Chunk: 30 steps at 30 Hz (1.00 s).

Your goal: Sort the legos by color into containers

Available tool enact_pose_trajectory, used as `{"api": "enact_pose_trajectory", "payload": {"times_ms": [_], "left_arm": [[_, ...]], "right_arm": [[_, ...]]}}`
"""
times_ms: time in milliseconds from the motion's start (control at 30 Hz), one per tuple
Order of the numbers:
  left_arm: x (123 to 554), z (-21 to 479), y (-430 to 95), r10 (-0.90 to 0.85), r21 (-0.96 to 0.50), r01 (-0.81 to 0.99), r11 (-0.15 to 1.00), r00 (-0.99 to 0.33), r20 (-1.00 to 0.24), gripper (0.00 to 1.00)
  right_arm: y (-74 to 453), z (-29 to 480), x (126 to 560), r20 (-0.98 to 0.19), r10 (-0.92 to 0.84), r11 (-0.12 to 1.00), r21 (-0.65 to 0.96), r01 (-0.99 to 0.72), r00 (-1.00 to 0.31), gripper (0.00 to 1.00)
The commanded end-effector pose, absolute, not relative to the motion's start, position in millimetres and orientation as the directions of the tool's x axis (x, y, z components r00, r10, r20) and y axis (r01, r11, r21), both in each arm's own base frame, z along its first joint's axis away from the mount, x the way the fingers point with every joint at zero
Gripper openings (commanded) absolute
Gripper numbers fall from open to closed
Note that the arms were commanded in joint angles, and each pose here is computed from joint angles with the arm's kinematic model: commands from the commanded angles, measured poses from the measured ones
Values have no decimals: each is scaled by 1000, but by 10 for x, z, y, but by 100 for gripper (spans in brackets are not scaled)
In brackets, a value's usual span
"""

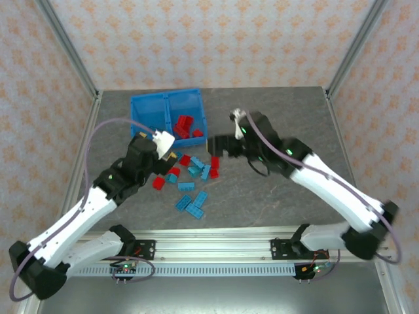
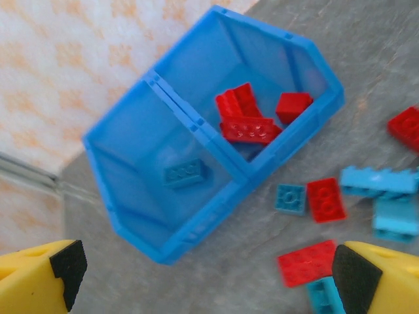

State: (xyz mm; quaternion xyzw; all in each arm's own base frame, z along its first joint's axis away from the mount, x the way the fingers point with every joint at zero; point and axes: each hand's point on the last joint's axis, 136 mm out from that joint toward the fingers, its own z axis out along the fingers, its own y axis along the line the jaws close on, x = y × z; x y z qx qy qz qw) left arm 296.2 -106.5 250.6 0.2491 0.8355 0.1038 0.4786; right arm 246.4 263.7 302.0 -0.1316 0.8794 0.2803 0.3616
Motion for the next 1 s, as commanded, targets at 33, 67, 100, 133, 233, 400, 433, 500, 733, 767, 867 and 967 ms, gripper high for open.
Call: {"api": "enact_pose_trajectory", "payload": {"times_ms": [33, 67, 100, 133, 233, 400, 433, 500, 733, 767, 867, 967], "left_arm": [[2847, 2430, -1126, 247, 134, 216, 967, -676, -694, 100], [2797, 2320, -1099, 222, 122, 189, 974, -723, -654, 100], [2746, 2194, -1059, 197, 115, 161, 980, -755, -626, 100], [2696, 2078, -1023, 180, 110, 142, 984, -773, -608, 100], [2536, 1653, -907, 153, 120, 103, 987, -822, -549, 100], [2425, 1058, -798, 138, 151, 80, 985, -894, -426, 99], [2428, 985, -775, 133, 161, 73, 984, -904, -407, 99], [2471, 913, -776, 135, 178, 73, 981, -920, -369, 97], [2635, 641, -665, 114, 227, 48, 973, -951, -287, 76], [2635, 585, -690, 111, 207, 55, 977, -957, -270, 72], [2645, 503, -721, 114, 194, 69, 978, -967, -227, 64], [2658, 432, -754, 118, 174, 85, 981, -974, -192, 59]], "right_arm": [[2553, 2654, 1826, -607, -61, 707, 534, -464, -792, 99], [2524, 2620, 1685, -595, -61, 672, 569, -474, -801, 100], [2494, 2584, 1565, -582, -61, 642, 599, -479, -811, 100], [2459, 2571, 1489, -577, -55, 623, 618, -479, -815, 100], [2359, 2538, 1312, -562, -36, 584, 660, -474, -827, 99], [2334, 2393, 1163, -508, -45, 558, 702, -443, -860, 99], [2339, 2364, 1148, -499, -49, 559, 704, -437, -865, 99], [2347, 2307, 1121, -484, -58, 565, 705, -428, -873, 99], [2294, 2238, 1151, -474, -20, 602, 697, -389, -880, 99], [2293, 2232, 1155, -472, -15, 604, 698, -384, -881, 99], [2286, 2215, 1179, -471, -5, 615, 694, -374, -882, 99], [2295, 2232, 1192, -468, 4, 614, 699, -367, -884, 100]]}}
